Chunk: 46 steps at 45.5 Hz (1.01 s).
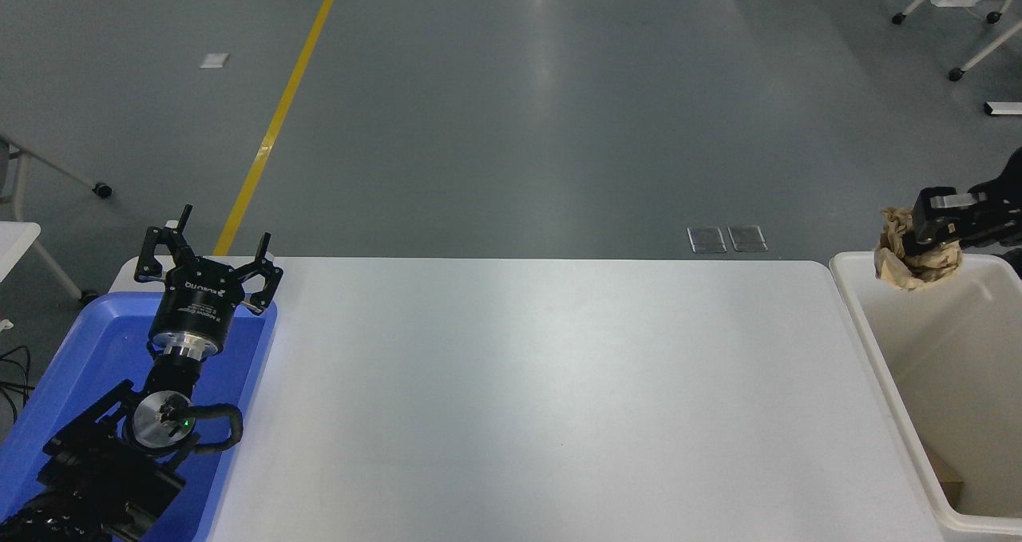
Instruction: Pick up paper ball place in dustbin
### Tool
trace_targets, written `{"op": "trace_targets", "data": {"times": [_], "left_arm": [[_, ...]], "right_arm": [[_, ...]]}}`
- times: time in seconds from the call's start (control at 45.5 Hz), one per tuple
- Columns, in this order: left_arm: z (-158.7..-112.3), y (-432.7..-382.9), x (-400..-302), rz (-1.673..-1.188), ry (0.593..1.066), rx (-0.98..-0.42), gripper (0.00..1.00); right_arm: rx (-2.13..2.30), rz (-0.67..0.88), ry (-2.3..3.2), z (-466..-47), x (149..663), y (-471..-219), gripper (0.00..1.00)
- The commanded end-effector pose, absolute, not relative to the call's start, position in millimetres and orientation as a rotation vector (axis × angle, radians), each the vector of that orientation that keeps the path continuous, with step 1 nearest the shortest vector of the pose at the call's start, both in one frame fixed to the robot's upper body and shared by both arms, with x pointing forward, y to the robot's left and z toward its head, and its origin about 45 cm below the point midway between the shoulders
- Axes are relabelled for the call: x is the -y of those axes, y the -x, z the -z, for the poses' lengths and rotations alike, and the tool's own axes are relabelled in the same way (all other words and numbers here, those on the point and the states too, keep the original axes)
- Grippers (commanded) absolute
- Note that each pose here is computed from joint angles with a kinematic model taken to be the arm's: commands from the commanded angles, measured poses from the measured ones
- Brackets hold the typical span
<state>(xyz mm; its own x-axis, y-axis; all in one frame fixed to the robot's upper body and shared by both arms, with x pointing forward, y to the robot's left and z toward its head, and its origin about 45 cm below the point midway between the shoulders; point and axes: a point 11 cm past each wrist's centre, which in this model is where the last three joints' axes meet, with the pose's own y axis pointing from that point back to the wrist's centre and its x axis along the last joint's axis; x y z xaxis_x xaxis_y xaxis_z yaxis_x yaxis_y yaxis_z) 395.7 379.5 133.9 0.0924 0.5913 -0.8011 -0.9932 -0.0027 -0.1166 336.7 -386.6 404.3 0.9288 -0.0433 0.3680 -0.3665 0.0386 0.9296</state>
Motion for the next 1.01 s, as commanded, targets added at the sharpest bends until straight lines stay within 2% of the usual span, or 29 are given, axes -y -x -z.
{"op": "trace_targets", "data": {"times": [0.0, 0.154, 0.374, 0.527, 0.593, 0.659, 0.791, 0.989], "left_arm": [[-133.9, -395.6, -379.8, -1.392, 0.811, -0.640, 1.00], [-133.9, -395.6, -379.8, -1.392, 0.811, -0.640, 1.00], [-133.9, -395.6, -379.7, -1.392, 0.811, -0.640, 1.00], [-133.9, -395.6, -379.7, -1.392, 0.811, -0.640, 1.00], [-133.9, -395.6, -379.8, -1.392, 0.811, -0.640, 1.00], [-133.9, -395.6, -379.8, -1.392, 0.811, -0.640, 1.00], [-133.9, -395.6, -379.8, -1.392, 0.811, -0.640, 1.00], [-134.1, -395.7, -380.3, -1.396, 0.815, -0.639, 1.00]], "right_arm": [[0.379, -0.253, -1.439, -410.3, 422.5, -340.6, 0.00], [0.430, -0.235, -1.329, -400.5, 485.6, -344.2, 0.00], [0.558, -0.142, -1.324, -350.0, 560.2, -332.5, 0.00], [0.650, -0.076, -1.305, -291.3, 595.7, -325.3, 0.00], [0.681, -0.038, -1.265, -251.2, 615.8, -307.5, 0.00], [0.691, -0.032, -1.249, -209.3, 617.9, -299.7, 0.00], [0.761, -0.051, -1.205, -153.3, 619.0, -286.8, 0.00], [0.775, -0.076, -1.230, -111.2, 589.1, -290.3, 0.00]]}}
